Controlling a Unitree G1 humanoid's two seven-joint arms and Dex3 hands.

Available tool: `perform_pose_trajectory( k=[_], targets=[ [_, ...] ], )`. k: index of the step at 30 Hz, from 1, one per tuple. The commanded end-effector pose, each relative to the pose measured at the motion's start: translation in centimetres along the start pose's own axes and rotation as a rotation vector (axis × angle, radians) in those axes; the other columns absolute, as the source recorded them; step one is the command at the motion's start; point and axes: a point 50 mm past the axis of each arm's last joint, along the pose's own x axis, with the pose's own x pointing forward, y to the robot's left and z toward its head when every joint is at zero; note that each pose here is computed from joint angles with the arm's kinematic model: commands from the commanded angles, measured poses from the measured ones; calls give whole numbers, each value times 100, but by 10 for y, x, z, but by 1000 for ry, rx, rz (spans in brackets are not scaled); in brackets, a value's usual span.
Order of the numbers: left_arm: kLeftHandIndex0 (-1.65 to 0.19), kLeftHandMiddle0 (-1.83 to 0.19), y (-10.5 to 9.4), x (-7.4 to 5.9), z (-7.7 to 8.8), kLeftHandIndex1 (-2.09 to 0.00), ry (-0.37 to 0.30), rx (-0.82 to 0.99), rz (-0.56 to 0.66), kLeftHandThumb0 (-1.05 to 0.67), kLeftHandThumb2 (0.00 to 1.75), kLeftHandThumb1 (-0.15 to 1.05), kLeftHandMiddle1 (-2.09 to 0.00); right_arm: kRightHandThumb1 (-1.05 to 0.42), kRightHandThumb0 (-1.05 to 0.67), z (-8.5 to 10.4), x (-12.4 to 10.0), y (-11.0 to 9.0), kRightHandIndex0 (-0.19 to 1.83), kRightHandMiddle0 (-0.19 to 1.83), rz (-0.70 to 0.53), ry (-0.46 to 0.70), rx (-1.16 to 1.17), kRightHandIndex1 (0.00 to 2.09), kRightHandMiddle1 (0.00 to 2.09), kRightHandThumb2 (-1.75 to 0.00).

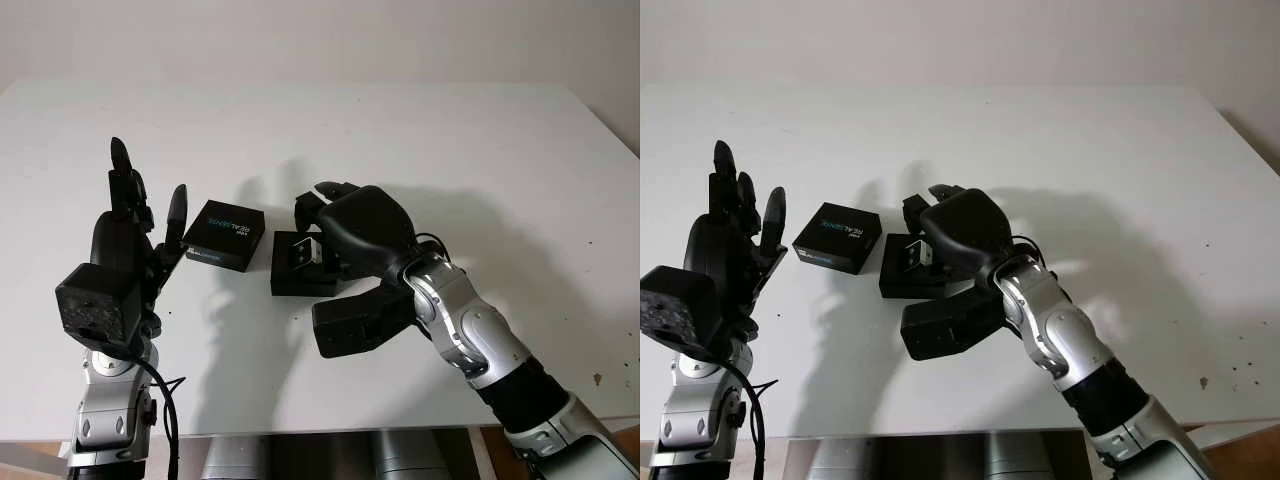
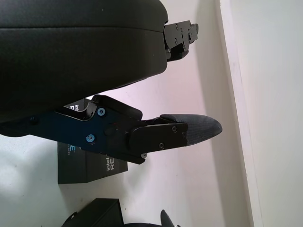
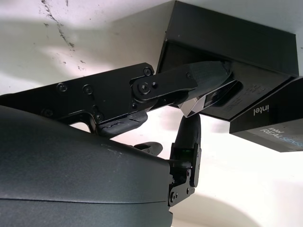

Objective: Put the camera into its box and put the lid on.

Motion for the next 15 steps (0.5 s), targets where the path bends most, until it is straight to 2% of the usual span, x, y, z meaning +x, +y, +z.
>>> perform_pose_trajectory(
  k=[1, 13, 15],
  targets=[
    [18, 16, -2, 1, 7, 0, -26, -1, -5, -61, 49, 105, -5, -103, -71, -1, 1, 2, 39, 19, 14, 1, -1, 8, 148, -6],
    [18, 16, -2, 0, 7, 0, -32, 4, 1, -61, 50, 105, -6, -105, -70, 2, -1, 1, 46, 19, 28, -14, -34, 10, 155, -6],
    [18, 16, -2, -1, 7, 0, -34, 3, 5, -60, 50, 105, -5, -103, -58, 3, -1, 1, 54, 23, 16, -13, -5, 14, 152, -5]
  ],
)
